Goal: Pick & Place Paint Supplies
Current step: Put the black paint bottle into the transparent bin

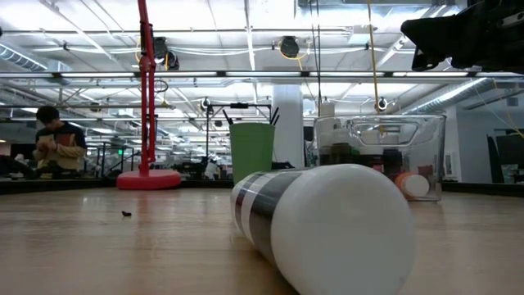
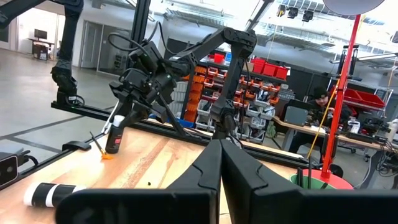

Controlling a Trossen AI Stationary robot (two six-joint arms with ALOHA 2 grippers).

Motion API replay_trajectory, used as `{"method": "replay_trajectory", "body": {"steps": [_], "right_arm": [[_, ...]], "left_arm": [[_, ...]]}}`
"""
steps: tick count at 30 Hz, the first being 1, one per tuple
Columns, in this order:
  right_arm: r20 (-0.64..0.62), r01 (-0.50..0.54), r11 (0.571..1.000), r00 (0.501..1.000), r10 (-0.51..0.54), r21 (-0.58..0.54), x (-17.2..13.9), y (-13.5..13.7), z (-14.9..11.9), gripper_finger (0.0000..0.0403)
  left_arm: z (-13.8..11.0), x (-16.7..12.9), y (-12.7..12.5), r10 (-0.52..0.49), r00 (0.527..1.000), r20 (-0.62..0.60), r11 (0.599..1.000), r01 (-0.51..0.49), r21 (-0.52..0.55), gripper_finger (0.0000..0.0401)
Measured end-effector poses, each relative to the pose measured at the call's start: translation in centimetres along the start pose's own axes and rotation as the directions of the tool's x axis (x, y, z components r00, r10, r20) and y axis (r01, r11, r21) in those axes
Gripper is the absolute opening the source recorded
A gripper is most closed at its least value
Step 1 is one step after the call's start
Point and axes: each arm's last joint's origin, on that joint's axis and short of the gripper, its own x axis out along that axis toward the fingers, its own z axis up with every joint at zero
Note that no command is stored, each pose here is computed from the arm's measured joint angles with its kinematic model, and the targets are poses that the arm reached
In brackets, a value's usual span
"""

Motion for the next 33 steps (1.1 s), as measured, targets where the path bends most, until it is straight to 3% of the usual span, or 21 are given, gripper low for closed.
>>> {"method": "replay_trajectory", "body": {"steps": [5, 9, 12, 16, 19, 22, 25, 28, 33], "right_arm": [[0.0, 0.0, 1.0, 1.0, 0.0, -0.001, 0.0, 0.0, 0.0, 0.0004], [-0.001, 0.0, 1.0, 1.0, 0.0, 0.0, 0.0, 0.0, 0.0, 0.0004], [0.004, 0.001, 1.0, 1.0, -0.001, 0.001, 0.0, 0.0, 0.0, 0.0004], [0.004, 0.001, 1.0, 1.0, -0.001, -0.001, 0.0, 0.0, 0.0, 0.0004], [0.001, 0.0, 1.0, 1.0, 0.0, -0.002, 0.0, 0.0, 0.0, 0.0004], [-0.01, -0.002, 1.0, 1.0, 0.003, 0.004, 0.0, 0.0, -0.1, 0.0004], [-0.024, -0.008, 1.0, 1.0, 0.008, 0.03, 0.0, 0.1, -0.3, 0.0004], [-0.034, -0.035, 0.998, 0.999, 0.037, 0.044, 0.0, 0.2, -0.4, 0.0004], [-0.026, -0.068, 0.997, 0.997, 0.069, 0.046, 0.0, 0.3, -0.4, 0.0004]], "left_arm": [[2.3, 0.2, 3.0, 0.009, 1.0, 0.003, 1.0, -0.009, -0.008, 0.01], [7.9, -1.7, 5.7, 0.052, 0.982, 0.18, 0.997, -0.061, 0.044, 0.01], [12.7, -3.9, 8.4, 0.179, 0.939, 0.294, 0.984, -0.173, -0.048, 0.01], [16.6, -5.4, 12.4, 0.309, 0.936, 0.17, 0.947, -0.286, -0.147, 0.01], [18.7, -4.3, 15.5, 0.318, 0.944, 0.086, 0.941, -0.303, -0.152, 0.01], [21.8, -2.8, 18.3, 0.267, 0.957, 0.111, 0.96, -0.255, -0.112, 0.01], [23.9, -0.5, 20.8, 0.288, 0.952, 0.107, 0.957, -0.283, -0.062, 0.01], [25.1, 2.2, 23.1, 0.314, 0.945, 0.092, 0.949, -0.315, -0.003, 0.01], [26.4, 4.9, 26.2, 0.379, 0.919, 0.106, 0.925, -0.381, 0.002, 0.01]]}}
